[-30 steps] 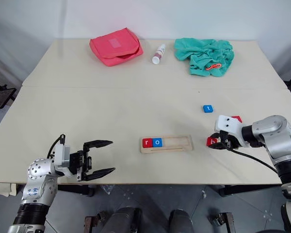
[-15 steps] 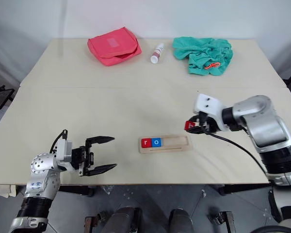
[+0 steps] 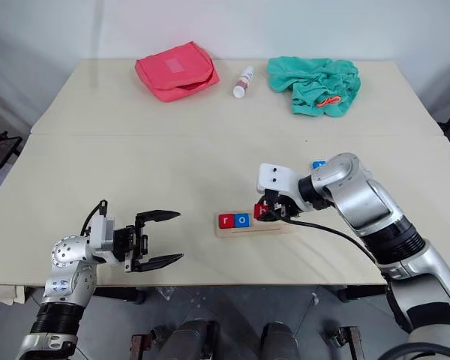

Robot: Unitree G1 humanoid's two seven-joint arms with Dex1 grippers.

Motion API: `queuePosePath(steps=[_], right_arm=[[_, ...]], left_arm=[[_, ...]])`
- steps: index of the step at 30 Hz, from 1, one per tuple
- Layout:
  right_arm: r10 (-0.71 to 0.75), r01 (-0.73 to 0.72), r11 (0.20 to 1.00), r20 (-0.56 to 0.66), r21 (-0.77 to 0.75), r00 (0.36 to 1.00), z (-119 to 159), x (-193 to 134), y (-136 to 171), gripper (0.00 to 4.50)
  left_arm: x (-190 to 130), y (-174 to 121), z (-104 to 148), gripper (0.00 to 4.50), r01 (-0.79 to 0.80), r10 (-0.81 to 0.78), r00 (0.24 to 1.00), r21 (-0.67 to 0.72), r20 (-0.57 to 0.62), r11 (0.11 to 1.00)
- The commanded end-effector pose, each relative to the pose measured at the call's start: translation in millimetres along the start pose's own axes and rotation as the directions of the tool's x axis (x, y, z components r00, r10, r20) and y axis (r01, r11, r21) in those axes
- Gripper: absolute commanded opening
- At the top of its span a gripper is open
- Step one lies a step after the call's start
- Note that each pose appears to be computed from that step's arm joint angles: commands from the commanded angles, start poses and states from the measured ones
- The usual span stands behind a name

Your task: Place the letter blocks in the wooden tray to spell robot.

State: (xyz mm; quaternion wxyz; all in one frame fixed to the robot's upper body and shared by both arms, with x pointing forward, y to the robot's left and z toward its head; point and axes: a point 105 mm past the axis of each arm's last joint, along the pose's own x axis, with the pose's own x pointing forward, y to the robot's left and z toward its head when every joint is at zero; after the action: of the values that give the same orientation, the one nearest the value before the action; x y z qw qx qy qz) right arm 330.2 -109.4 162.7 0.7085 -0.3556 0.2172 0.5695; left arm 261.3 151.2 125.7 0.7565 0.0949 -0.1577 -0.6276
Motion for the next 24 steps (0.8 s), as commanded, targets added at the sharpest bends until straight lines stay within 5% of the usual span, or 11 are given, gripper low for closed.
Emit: queuePosePath(steps=[1,12,21,24], right_arm=[[0.006,-0.005,0.999,0.006,-0.052,1.0,11.0,1.3,-1.0,1.46],[0.039,-0.04,0.997,-0.019,-0.064,0.999,8.1,12.1,1.1,1.46],[0.023,-0.023,0.998,0.008,-0.062,1.0,14.0,7.9,0.7,4.46],[0.007,-0.006,0.999,0.017,-0.052,1.0,14.1,1.6,-0.2,4.46]], left_arm=[[-2.0,-2.1,5.4,4.5,-0.005,0.005,1.0,0.028,0.007,1.0],[-2.5,-2.3,5.5,4.5,-0.02,0.02,1.0,0.033,0.004,0.999],[-1.8,0.0,4.5,4.5,-0.022,0.022,1.0,0.034,0.004,0.999],[-1.2,1.1,4.3,4.5,-0.021,0.02,1.0,0.035,0.004,0.999]])
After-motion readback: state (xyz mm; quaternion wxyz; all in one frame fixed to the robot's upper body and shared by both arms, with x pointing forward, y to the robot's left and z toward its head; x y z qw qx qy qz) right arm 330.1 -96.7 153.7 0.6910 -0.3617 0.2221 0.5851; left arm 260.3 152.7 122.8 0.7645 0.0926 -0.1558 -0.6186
